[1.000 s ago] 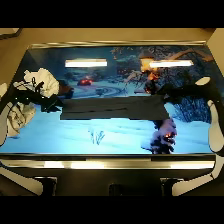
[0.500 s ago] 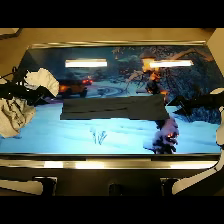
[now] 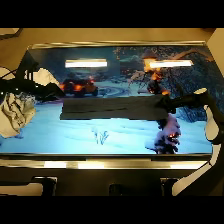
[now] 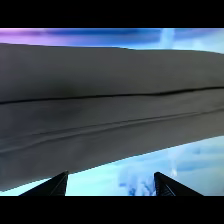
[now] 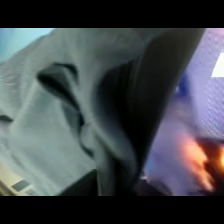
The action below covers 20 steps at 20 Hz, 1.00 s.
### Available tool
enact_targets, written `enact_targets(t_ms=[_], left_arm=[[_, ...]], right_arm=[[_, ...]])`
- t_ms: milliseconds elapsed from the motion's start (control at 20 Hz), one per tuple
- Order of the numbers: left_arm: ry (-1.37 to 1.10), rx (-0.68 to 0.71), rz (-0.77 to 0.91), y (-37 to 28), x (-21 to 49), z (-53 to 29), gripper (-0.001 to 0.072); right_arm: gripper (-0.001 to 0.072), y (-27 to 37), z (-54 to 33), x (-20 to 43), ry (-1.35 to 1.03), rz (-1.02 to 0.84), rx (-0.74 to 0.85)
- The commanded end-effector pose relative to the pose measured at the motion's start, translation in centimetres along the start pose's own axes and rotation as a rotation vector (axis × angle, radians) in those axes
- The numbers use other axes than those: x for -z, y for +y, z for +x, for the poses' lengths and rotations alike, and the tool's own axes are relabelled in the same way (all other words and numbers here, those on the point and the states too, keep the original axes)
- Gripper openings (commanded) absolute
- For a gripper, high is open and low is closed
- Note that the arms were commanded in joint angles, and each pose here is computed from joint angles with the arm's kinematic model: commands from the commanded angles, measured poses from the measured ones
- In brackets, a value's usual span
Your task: Fold the shirts.
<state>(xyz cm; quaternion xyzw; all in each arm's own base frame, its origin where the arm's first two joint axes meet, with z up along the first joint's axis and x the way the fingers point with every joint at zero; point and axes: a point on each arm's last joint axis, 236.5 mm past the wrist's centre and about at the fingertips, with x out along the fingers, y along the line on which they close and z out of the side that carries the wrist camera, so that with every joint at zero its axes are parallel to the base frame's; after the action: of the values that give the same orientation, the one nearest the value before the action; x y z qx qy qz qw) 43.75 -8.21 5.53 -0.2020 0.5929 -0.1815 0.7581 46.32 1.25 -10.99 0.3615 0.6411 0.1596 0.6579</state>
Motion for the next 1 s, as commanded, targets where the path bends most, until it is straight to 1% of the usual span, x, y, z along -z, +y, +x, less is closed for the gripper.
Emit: enact_targets(t_ms=[0, 50, 100, 200, 250, 300, 350, 450, 650, 800, 950], left_arm=[[0.027, 0.022, 0.098, -4.2, 0.7, 3.1, 0.0588], [0.039, 0.030, 0.129, -5.7, 1.0, 4.7, 0.0470], [0.047, 0.037, 0.158, -7.0, 1.3, 6.3, 0.0353], [0.057, 0.051, 0.219, -10.0, 2.1, 10.3, 0.0160], [0.062, 0.058, 0.249, -11.5, 2.7, 12.6, 0.0076], [0.072, 0.068, 0.272, -12.9, 3.5, 14.6, 0.0046], [0.086, 0.099, 0.269, -14.5, 4.5, 16.4, 0.0033], [0.116, 0.187, 0.220, -17.2, 6.0, 19.1, 0.0031], [0.157, 0.273, 0.098, -18.6, 7.3, 22.9, 0.0030], [0.218, 0.323, 0.018, -19.3, 9.0, 25.2, 0.0030], [0.271, 0.342, 0.019, -21.0, 11.6, 26.7, 0.0030]], right_arm=[[0.0090, 3.3, 1.6, 0.6, 0.018, 0.011, -0.008], [0.0054, 4.5, 1.2, 0.7, 0.011, -0.014, -0.007], [0.0049, 5.8, 0.6, 0.9, 0.000, -0.045, 0.000], [0.0048, 8.2, -1.0, 1.5, -0.028, -0.111, 0.042], [0.0048, 9.6, -2.0, 2.0, -0.045, -0.138, 0.072], [0.0047, 11.0, -2.9, 2.6, -0.060, -0.170, 0.098], [0.0047, 12.6, -3.9, 3.5, -0.072, -0.207, 0.122], [0.0047, 15.3, -5.6, 5.7, -0.086, -0.259, 0.165], [0.0047, 18.8, -9.3, 10.6, -0.100, -0.321, 0.252], [0.0047, 20.9, -12.5, 13.4, -0.147, -0.336, 0.252], [0.0047, 22.6, -15.3, 15.9, -0.200, -0.365, 0.241]])
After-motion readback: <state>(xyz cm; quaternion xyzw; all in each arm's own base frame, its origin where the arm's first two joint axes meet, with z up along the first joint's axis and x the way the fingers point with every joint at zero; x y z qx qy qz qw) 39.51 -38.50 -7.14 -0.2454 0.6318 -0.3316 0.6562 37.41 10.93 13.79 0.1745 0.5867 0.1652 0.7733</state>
